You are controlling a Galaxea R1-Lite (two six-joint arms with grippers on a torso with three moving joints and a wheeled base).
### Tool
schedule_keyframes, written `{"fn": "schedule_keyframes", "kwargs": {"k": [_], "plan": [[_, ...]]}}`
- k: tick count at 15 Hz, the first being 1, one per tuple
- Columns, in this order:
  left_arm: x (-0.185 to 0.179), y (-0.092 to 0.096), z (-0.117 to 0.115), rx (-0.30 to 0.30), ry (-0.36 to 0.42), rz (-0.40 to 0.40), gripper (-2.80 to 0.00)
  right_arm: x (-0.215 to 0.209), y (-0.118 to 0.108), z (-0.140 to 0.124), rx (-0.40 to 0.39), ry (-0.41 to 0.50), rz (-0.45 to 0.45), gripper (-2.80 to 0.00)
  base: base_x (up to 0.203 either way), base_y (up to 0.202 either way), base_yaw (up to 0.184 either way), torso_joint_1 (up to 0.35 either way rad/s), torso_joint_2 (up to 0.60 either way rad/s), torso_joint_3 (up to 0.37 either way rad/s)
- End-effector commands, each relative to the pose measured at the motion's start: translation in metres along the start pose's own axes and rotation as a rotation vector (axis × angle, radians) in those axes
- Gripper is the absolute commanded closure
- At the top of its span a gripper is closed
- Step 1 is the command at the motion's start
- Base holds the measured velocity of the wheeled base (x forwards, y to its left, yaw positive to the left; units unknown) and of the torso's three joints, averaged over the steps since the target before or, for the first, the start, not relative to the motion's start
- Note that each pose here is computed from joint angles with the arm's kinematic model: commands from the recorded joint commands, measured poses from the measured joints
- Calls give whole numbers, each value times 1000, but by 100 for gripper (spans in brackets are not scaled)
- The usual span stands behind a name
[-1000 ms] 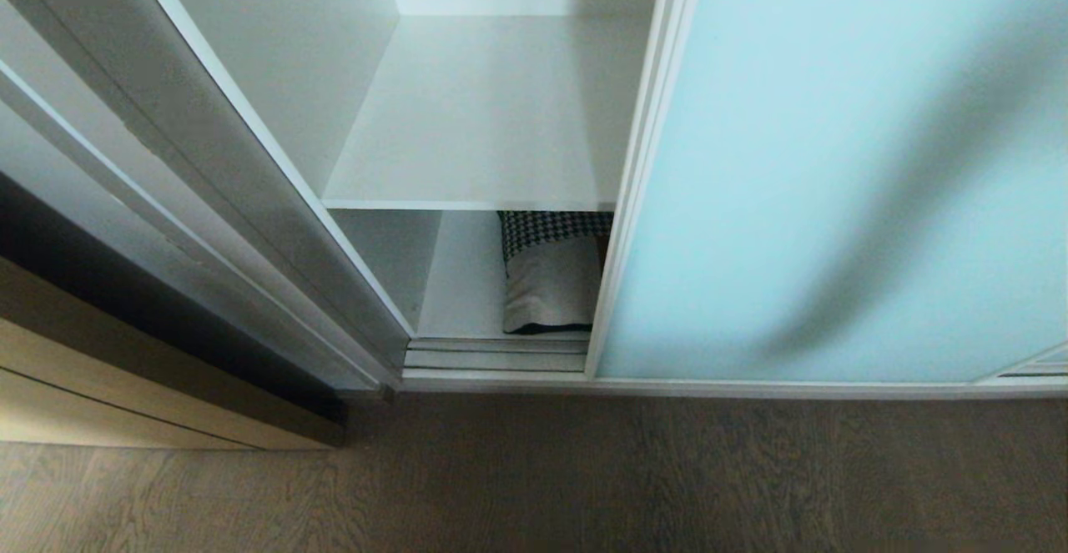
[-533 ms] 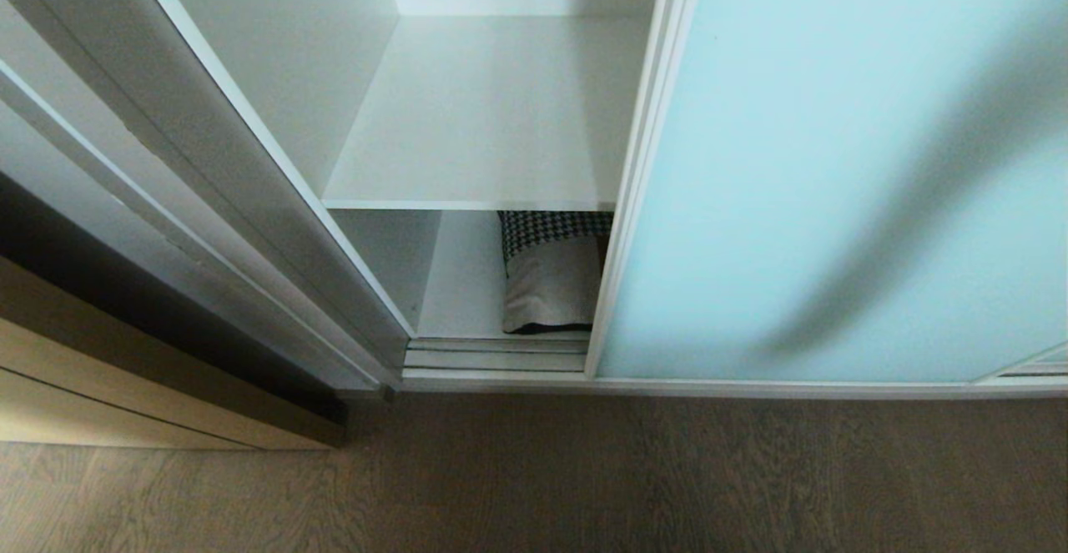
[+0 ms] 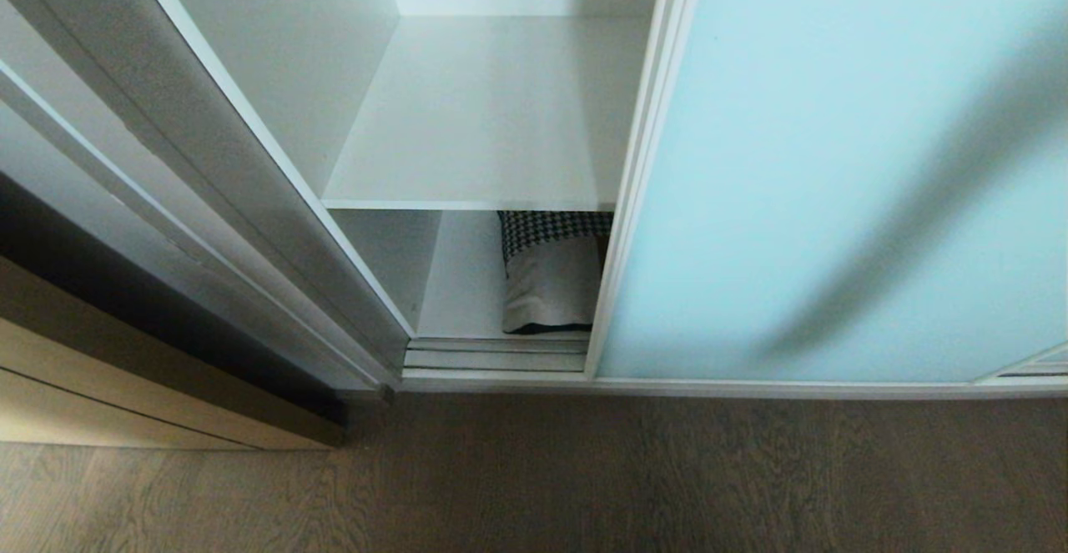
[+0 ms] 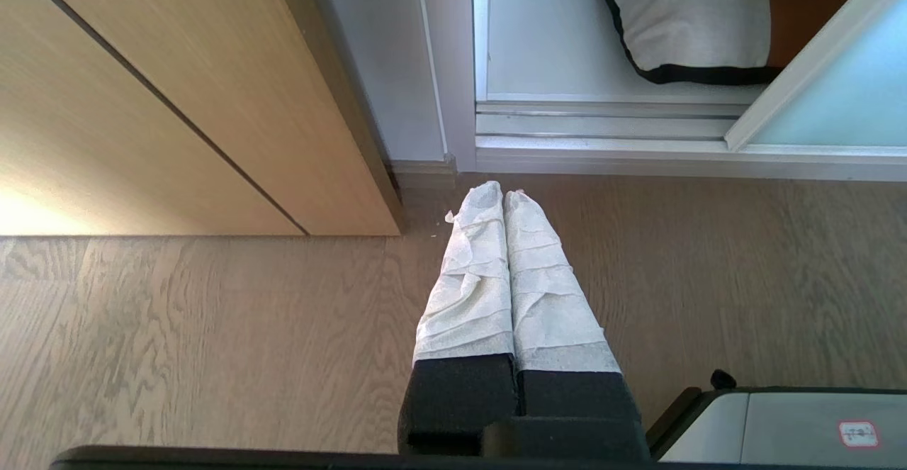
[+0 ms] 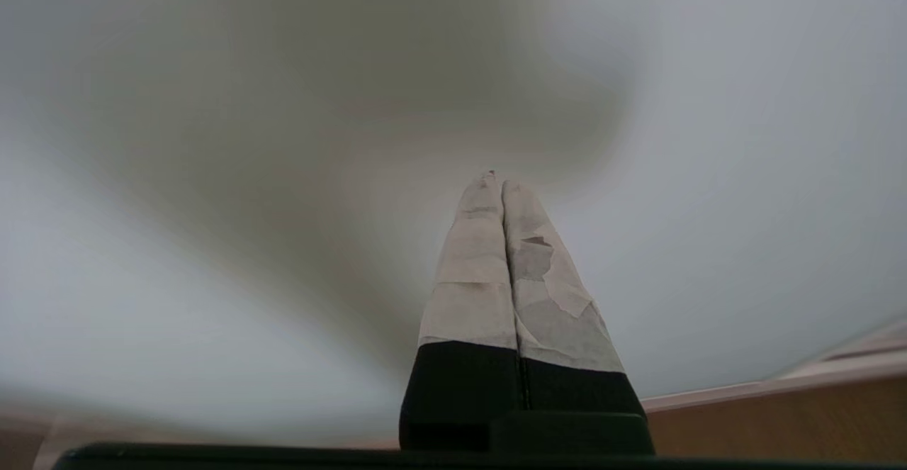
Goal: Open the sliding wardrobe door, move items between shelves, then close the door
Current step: Close the door
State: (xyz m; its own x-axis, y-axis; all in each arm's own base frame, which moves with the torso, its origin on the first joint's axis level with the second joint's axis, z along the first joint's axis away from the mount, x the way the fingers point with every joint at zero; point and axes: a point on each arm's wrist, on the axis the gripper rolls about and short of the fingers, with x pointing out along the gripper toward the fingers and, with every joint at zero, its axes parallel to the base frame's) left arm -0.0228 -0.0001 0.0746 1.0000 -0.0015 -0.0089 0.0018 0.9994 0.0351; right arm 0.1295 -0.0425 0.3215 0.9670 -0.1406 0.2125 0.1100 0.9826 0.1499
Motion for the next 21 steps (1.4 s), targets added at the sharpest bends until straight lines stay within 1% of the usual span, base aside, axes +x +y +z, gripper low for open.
{"fn": "schedule_keyframes", "kwargs": {"k": [1, 4, 7, 11, 17, 21], "plan": [[0, 0, 0, 0, 4, 0, 0, -8, 9, -9, -26, 19, 62, 0, 0, 0, 0, 0, 0, 0], [0, 0, 0, 0, 3, 0, 0, -9, 15, -15, -33, 42, 118, 0, 0, 0, 0, 0, 0, 0], [0, 0, 0, 0, 3, 0, 0, 2, 19, -19, -29, 35, 144, 0, 0, 0, 0, 0, 0, 0], [0, 0, 0, 0, 3, 0, 0, 17, 22, -28, -18, 62, 155, 0, 0, 0, 0, 0, 0, 0], [0, 0, 0, 0, 3, 0, 0, 33, 28, -35, -11, 52, 154, 0, 0, 0, 0, 0, 0, 0], [0, 0, 0, 0, 3, 0, 0, 37, 39, -42, -17, 76, 192, 0, 0, 0, 0, 0, 0, 0]]}}
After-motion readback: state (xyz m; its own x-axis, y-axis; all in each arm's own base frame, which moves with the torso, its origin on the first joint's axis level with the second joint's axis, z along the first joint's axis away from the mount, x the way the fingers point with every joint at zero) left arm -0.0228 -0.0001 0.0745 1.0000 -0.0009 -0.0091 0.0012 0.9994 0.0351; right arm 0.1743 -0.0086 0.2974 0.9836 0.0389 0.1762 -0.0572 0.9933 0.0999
